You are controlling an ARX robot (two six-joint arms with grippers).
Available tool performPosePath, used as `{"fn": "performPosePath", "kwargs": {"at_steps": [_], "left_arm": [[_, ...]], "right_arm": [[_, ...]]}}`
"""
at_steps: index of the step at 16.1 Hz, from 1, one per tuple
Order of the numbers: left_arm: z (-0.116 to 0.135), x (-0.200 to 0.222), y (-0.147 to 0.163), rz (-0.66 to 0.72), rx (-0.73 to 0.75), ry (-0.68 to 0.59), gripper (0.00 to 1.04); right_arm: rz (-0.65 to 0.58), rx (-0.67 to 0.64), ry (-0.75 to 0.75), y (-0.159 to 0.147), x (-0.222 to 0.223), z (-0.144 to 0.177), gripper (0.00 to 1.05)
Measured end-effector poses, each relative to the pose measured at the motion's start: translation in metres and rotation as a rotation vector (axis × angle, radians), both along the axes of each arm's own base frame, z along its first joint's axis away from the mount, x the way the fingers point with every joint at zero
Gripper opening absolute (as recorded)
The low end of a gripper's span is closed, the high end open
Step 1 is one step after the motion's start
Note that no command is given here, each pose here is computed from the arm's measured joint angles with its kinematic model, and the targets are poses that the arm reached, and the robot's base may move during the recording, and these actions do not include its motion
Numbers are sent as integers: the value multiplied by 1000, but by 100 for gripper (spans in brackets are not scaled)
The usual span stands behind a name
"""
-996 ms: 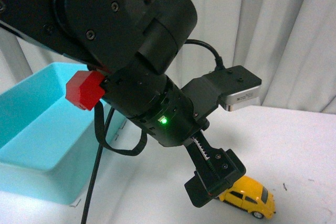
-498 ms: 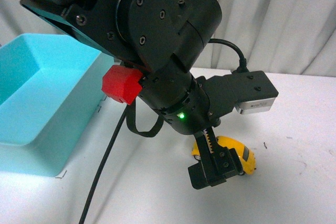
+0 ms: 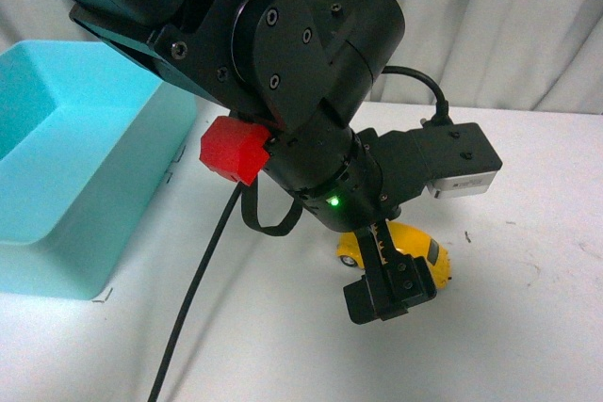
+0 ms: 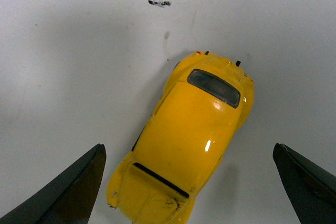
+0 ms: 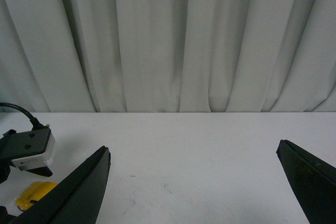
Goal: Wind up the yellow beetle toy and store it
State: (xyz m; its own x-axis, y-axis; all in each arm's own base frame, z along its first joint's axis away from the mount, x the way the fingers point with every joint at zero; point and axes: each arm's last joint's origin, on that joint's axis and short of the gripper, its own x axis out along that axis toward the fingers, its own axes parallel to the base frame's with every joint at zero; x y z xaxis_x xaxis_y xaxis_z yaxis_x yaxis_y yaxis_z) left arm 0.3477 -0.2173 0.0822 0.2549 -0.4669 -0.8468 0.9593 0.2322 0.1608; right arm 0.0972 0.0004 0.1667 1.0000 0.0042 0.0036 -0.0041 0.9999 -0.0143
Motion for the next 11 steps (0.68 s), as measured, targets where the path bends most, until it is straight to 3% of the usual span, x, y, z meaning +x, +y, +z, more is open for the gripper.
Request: {"fn": "performPosePath", "kwargs": {"at_steps": [6,11], "left_arm": [[-11,3,-5,-4,5,-2,95],[-13,4,-10,-11,3,-10,47]], "right_arm": [[0,0,0,0,0,0,98],[0,0,0,0,0,0,98]]}}
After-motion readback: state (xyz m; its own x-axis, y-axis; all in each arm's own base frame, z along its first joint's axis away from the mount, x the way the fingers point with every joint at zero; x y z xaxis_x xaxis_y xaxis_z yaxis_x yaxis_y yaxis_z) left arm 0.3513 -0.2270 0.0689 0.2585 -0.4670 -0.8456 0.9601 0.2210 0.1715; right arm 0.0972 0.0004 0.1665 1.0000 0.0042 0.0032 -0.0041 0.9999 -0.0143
